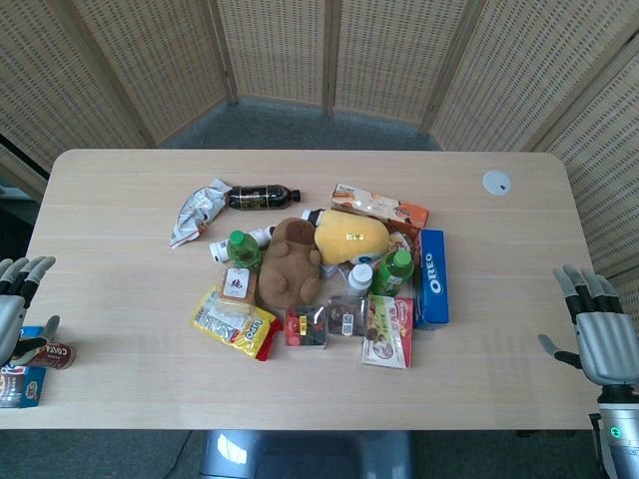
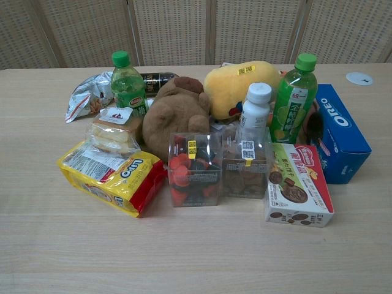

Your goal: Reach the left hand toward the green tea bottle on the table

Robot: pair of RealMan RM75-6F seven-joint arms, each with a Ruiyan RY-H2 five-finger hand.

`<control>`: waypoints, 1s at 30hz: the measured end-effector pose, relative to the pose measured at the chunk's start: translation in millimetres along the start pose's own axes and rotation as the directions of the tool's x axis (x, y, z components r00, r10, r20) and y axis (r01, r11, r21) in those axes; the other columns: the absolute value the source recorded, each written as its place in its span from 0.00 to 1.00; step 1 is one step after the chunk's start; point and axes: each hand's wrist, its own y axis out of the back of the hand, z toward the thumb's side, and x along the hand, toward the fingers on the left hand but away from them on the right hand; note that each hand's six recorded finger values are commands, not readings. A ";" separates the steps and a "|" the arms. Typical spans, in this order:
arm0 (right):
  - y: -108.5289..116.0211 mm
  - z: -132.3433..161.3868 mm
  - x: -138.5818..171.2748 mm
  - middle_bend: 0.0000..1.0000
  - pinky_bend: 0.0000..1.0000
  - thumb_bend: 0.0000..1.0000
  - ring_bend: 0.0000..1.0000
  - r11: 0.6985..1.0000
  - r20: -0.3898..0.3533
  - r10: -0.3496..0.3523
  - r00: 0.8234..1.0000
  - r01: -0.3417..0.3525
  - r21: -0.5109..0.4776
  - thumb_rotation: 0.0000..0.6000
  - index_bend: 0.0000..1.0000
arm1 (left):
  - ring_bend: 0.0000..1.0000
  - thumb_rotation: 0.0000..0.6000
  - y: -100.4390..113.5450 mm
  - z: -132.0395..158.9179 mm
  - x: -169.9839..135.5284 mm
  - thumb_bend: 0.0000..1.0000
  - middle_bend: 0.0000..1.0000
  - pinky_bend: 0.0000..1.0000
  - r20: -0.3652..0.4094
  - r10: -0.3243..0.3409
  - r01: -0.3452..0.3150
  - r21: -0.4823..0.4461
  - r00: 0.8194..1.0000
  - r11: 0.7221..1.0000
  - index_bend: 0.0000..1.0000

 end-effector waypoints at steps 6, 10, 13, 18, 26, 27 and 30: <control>2.9 4.4 -0.9 0.02 0.00 0.20 0.00 1.000 -0.010 -0.002 1.000 0.002 0.005 0.98 0.00 | 0.07 1.00 -4.5 0.0 1.6 0.44 0.10 0.00 0.005 -0.009 0.009 -0.004 1.000 1.000 0.00; 5.2 4.5 1.1 0.02 0.00 0.20 0.00 1.000 -0.007 -0.010 1.000 0.010 0.002 0.98 0.00 | 0.07 1.00 -2.8 -0.8 1.2 0.44 0.10 0.00 0.006 -0.001 0.001 -0.014 1.000 1.000 0.00; 4.8 2.5 3.0 0.02 0.00 0.20 0.00 1.000 0.004 -0.010 1.000 0.010 -0.002 0.98 0.00 | 0.07 1.00 -0.8 -1.5 1.9 0.44 0.10 0.00 0.007 0.001 -0.001 -0.015 1.000 1.000 0.00; 3.6 2.3 3.9 0.02 0.00 0.20 0.00 1.000 0.006 -0.004 1.000 0.004 0.000 0.98 0.00 | 0.07 1.00 0.2 0.5 4.4 0.44 0.10 0.00 0.014 -0.002 0.003 -0.023 1.000 1.000 0.00; 3.3 0.3 5.2 0.02 0.00 0.20 0.00 1.000 0.017 0.002 1.000 -0.002 -0.001 0.98 0.00 | 0.07 1.00 -8.2 6.7 18.5 0.44 0.08 0.00 0.025 -0.036 0.038 -0.111 0.999 0.993 0.00; 3.1 0.2 6.0 0.02 0.00 0.20 0.00 1.000 0.018 0.002 1.000 -0.002 -0.003 0.98 0.00 | 0.07 1.00 -9.9 8.3 21.5 0.44 0.07 0.00 0.028 -0.044 0.047 -0.128 0.999 0.991 0.00; 3.3 -1.6 8.7 0.02 0.00 0.20 0.00 1.000 0.024 0.003 1.000 -0.003 -0.002 0.98 0.00 | 0.07 1.00 -16.5 17.1 34.9 0.43 0.06 0.00 0.045 -0.078 0.086 -0.191 0.996 0.978 0.00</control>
